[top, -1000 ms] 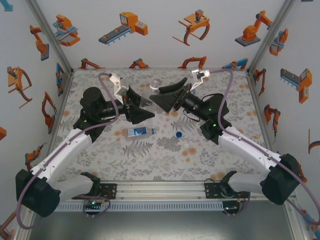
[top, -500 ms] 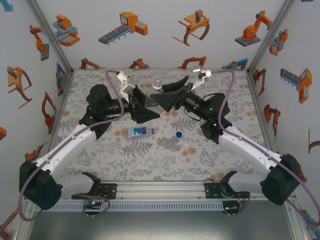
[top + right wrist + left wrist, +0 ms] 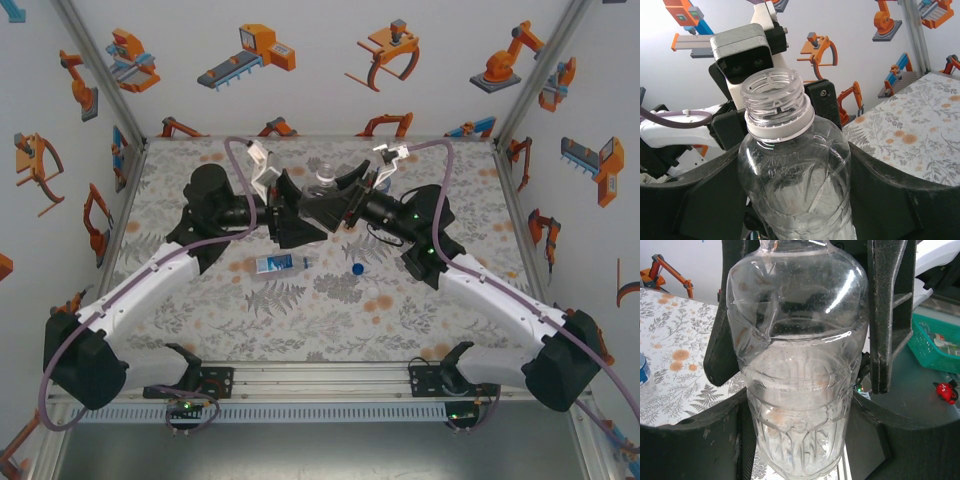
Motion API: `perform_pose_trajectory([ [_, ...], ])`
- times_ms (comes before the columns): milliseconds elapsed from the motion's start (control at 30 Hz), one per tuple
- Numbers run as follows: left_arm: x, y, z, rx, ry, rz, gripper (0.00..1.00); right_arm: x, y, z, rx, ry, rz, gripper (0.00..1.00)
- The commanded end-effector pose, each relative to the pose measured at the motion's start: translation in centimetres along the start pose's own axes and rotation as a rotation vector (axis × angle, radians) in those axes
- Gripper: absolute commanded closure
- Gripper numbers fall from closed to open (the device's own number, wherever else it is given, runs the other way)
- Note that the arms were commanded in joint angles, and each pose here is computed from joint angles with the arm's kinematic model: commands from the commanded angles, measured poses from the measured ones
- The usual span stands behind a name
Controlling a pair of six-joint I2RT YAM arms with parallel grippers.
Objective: Screw on the bottle caps
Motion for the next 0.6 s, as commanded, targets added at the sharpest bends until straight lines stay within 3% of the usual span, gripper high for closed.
perform_pose_trajectory([
  [0,-1.1,-0.7,-0.6,0.035,0.0,-0.002,0.37,-1.8,0.1,2.0,-0.052,0.053,-0.025,0.51],
  [267,-0.8,-1.8,-0.9,0.077,0.011,0.023,0.35,-1.9,0.2,1.9,-0.043,0.06,-0.031,0.54],
  [567,-0.5,-1.8,-1.0,0.071,0.0,0.029,0.53,-2.1,0.6,1.9,-0.013,0.081,-0.033,0.55],
])
Point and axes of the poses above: each hand's point on the last joint's axis, 136 mm out from that joint toward the fingers, its own y axis back along the fingers, its own z axis along the line the jaws close on, x = y × z, the point moved 2 cm from there along y, back along the fingers, and after that the axes turned 4 degrees about y, right-handed, at the moved point
